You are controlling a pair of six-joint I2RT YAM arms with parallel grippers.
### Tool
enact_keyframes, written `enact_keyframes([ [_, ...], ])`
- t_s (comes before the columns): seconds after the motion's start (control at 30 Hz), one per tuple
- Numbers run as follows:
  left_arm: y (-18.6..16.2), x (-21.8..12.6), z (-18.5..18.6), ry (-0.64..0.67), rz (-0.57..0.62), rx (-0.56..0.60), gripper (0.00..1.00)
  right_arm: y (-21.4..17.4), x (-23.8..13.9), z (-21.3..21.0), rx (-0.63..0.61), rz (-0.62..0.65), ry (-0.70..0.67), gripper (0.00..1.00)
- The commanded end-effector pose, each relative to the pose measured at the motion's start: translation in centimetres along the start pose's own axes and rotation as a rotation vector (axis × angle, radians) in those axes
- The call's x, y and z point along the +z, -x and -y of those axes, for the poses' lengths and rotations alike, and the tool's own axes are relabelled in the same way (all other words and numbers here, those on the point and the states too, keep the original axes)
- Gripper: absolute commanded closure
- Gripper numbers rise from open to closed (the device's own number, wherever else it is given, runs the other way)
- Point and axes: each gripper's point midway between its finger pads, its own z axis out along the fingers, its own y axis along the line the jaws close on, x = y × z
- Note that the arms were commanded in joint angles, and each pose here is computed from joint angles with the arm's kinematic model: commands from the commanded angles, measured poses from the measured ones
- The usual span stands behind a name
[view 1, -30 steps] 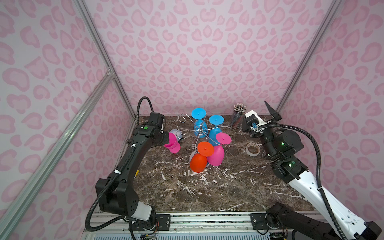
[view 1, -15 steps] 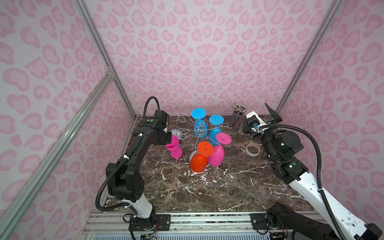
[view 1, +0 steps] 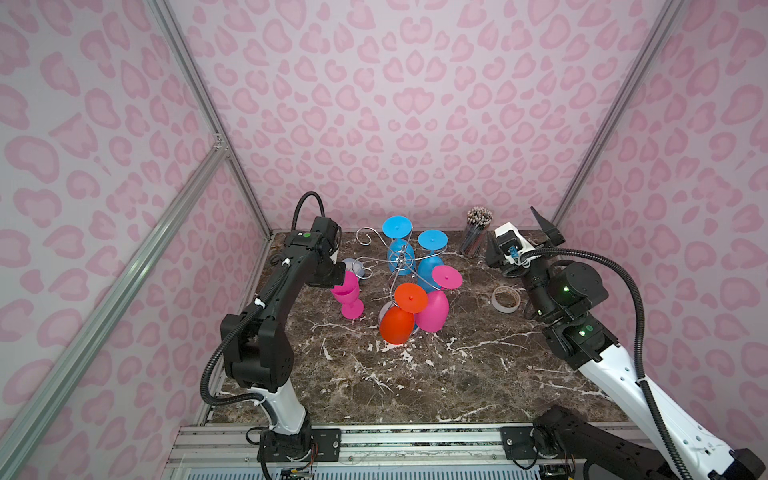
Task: Take the wine glass off the wine glass rack
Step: 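Lower the magenta glass upright onto the table and open the left gripper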
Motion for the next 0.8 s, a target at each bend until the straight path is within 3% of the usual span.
enact_keyframes([
  [0.0,-0.3,-0.1,-0.2,0.018,-0.03,0.028,0.97,0.3,-0.1,0.2,0.024,0.016,-0.007,0.01],
  [0.77,0.4,0.7,0.9,0.044,-0.073,0.091,0.96,0.0,-0.6,0.2,0.035,0.005,-0.003,0.01],
])
